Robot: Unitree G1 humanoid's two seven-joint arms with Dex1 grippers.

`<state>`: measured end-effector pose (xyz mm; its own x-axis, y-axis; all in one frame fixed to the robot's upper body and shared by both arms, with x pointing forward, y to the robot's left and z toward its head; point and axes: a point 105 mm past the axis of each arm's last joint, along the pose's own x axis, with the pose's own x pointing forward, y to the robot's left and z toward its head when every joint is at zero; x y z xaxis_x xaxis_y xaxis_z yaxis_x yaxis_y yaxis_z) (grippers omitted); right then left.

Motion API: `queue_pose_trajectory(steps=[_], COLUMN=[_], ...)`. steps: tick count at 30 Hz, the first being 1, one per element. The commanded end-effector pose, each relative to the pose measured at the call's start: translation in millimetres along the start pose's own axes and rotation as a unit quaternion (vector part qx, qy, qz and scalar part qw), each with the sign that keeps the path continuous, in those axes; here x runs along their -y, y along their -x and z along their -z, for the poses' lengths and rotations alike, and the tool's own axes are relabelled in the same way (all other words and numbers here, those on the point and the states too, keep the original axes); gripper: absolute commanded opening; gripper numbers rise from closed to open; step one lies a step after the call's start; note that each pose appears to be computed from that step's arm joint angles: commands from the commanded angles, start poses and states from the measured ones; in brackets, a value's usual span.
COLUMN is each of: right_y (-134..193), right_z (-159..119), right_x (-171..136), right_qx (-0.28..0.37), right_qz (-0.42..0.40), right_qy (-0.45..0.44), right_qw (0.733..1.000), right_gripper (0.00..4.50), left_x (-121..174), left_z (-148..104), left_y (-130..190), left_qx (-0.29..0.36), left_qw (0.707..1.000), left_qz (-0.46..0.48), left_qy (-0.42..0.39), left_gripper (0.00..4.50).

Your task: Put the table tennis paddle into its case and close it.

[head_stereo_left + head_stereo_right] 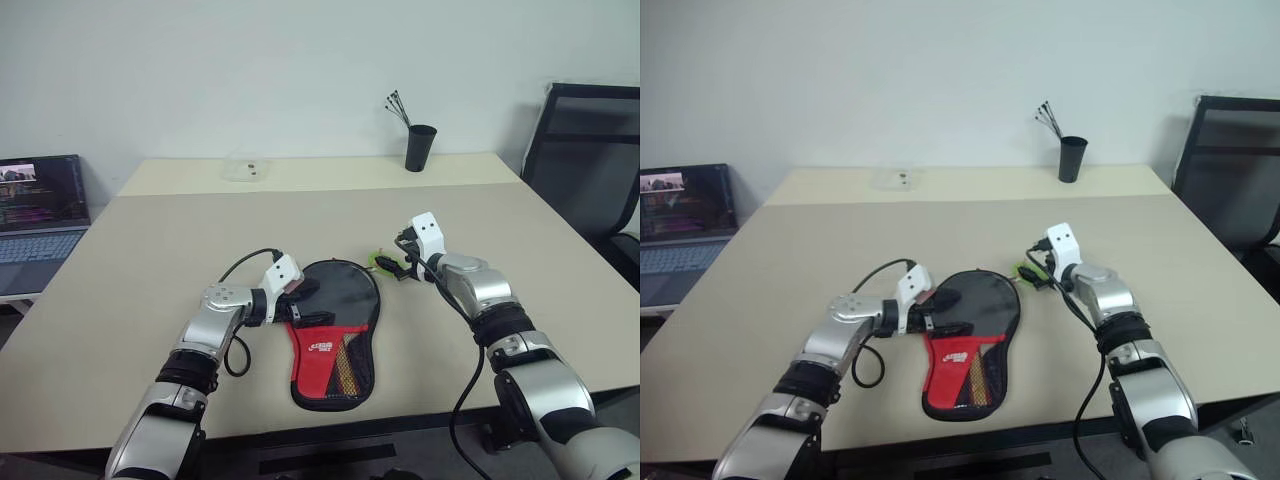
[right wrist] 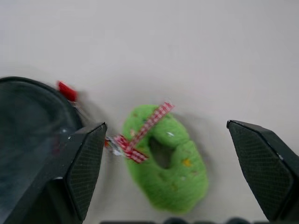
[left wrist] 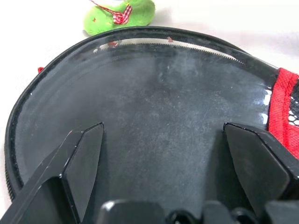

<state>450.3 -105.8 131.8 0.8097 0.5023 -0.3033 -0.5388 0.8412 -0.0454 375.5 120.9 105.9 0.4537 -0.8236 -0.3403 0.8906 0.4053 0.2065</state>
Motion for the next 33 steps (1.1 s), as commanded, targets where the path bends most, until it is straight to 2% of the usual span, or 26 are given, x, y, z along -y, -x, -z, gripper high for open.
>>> queue_pose_trajectory(steps=[1, 12, 15, 23, 26, 28, 33], right_y=[-4, -8, -8, -10, -10, -10, -2], right_z=[-7, 1, 1, 5, 6, 6, 4], right_x=[-1, -3, -3, -4, -5, -4, 2], right_qx=[0.008, 0.000, 0.001, -0.007, -0.010, -0.011, -0.012], right_qz=[-0.014, -0.024, -0.021, -0.013, -0.011, -0.008, -0.003], right_qy=[0.007, 0.008, 0.007, 0.008, 0.010, 0.010, 0.018], right_qw=[1.000, 1.000, 1.000, 1.000, 1.000, 1.000, 1.000], right_gripper=[4.50, 4.50, 3.98, 1.11, 0.32, 0.11, 0.10], left_x=[1, 3, 5, 9, 12, 16, 29], left_z=[-5, -3, -3, 3, 12, 22, 44], left_y=[-2, -1, -1, -15, -19, -19, -19], left_qx=[0.006, 0.002, -0.002, -0.012, -0.020, -0.028, -0.053], left_qw=[1.000, 1.000, 1.000, 0.998, 0.998, 0.998, 0.995], left_qz=[0.003, 0.007, 0.013, 0.040, 0.050, 0.060, 0.089], left_qy=[-0.012, -0.014, -0.022, -0.038, -0.025, -0.009, 0.013], left_gripper=[4.45, 4.45, 4.50, 4.50, 4.50, 4.50, 4.50])
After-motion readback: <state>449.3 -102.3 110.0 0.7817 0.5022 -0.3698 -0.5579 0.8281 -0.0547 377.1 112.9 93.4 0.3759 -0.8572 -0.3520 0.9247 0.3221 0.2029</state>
